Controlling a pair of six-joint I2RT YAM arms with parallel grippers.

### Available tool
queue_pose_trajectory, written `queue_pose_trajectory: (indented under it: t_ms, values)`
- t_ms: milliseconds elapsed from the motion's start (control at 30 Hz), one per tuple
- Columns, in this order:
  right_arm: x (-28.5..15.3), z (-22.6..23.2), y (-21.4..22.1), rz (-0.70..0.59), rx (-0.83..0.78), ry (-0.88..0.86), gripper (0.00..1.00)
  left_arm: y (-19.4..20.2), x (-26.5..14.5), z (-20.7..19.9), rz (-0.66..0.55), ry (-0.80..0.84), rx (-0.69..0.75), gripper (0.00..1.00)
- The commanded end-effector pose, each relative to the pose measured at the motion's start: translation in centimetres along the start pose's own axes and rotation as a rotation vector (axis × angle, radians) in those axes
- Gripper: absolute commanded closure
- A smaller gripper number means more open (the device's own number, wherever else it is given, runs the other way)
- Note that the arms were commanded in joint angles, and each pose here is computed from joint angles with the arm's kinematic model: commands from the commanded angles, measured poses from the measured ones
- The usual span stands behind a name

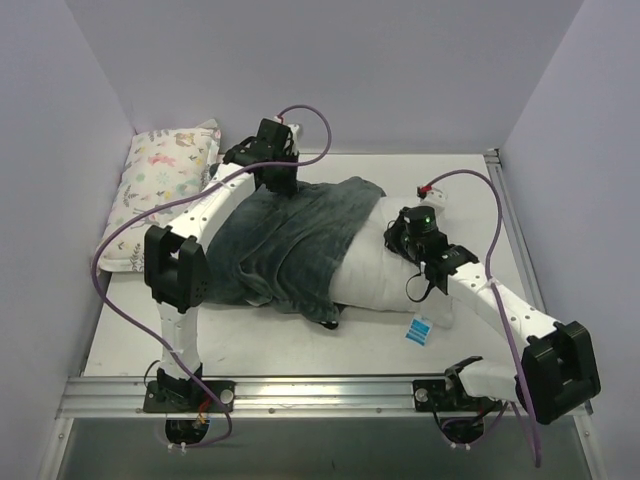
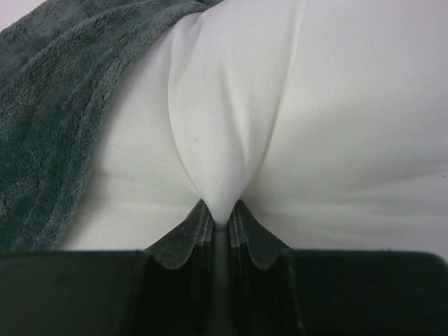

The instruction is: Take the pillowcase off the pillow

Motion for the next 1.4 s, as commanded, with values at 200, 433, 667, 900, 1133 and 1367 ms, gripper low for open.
queue_pose_trajectory:
  t_ms: [200,433,667,900,1133,1367]
  values:
    - [-4.4,-5.5,-2.6,0.171,-0.012,0.163,1.0,-2.5,-5.3,2.6,-0.127,-0.162,-0.037,1.0]
    - [-6.8,-9.2,-6.0,0.104,0.127,0.194,1.0,-5.6,-10.5,8.1,-0.298,-0.292,-0.204,1.0]
    - [-7.7,-10.1,-7.2,0.068,0.166,0.192,1.0,-5.9,-13.2,10.5,-0.371,-0.322,-0.286,1.0]
    - [-8.2,-12.0,-7.8,0.059,0.245,0.209,1.0,-5.2,-18.2,18.9,-0.521,-0.367,-0.612,1.0]
    - [-8.2,-12.9,-8.1,0.054,0.29,0.221,1.0,-3.0,-18.6,23.2,-0.519,-0.417,-0.715,1.0]
    - [-7.5,-11.1,-8.5,0.061,0.245,0.166,1.0,-2.6,-13.9,14.6,-0.368,-0.185,-0.407,0.91]
Point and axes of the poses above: each gripper's point midway between its finger pads, its own x axis out along the fingers, its own z axis along the line the jaws close on, y = z × x, the point moved 9 cm from there along -x, back along the fingers, and after that the axes turned 11 degrees about -x, right-handed, at the moved point
